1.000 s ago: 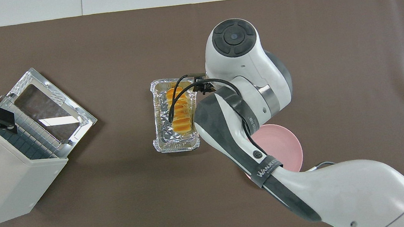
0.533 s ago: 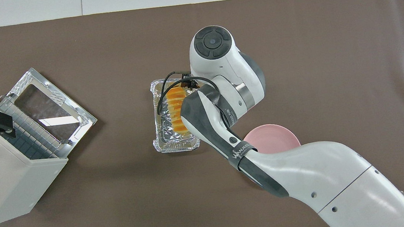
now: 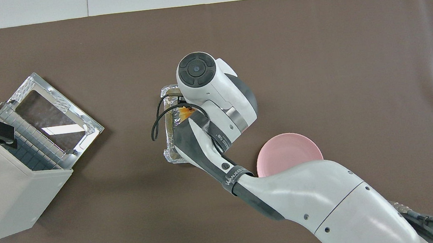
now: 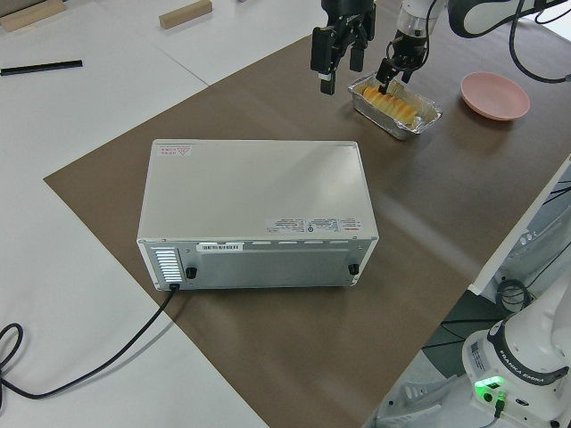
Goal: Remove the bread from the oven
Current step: 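Grasp the edge of the foil tray with the right gripper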
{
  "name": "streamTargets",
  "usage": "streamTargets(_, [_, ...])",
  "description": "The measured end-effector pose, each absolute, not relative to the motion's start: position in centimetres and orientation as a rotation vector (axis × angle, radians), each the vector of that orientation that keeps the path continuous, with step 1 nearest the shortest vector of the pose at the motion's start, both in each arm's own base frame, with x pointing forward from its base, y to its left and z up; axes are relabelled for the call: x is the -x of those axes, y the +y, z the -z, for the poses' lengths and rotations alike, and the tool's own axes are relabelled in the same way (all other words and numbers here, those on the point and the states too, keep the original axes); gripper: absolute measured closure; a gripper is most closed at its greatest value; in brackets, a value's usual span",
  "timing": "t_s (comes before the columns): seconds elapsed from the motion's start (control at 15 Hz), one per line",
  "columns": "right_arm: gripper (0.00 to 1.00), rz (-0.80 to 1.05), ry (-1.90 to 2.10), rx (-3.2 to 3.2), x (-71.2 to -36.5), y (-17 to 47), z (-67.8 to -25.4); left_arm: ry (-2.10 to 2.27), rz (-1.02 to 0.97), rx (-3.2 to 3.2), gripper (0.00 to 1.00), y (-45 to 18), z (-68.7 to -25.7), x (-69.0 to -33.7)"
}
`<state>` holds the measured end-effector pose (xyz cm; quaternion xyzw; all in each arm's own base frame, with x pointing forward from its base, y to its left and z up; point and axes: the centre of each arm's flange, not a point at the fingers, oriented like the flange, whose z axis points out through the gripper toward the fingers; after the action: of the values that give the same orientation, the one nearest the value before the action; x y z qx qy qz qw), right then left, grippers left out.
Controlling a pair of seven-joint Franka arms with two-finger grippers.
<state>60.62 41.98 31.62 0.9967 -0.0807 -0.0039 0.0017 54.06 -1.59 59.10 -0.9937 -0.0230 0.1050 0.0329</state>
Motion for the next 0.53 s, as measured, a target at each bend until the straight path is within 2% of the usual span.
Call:
streamTargets(0.2, [0.05, 0.003, -0.250, -3.106, -60.94, 41.40, -31.68, -0.054, -0.321, 3.058, 0.00, -2.11, -59.15, -54.05])
streamTargets(0.53, [0.56, -0.028, -0.251, -3.119, -61.18, 41.51, -31.91, -0.050, -0.299, 3.061, 0.00, -2.21, -59.54, -54.16])
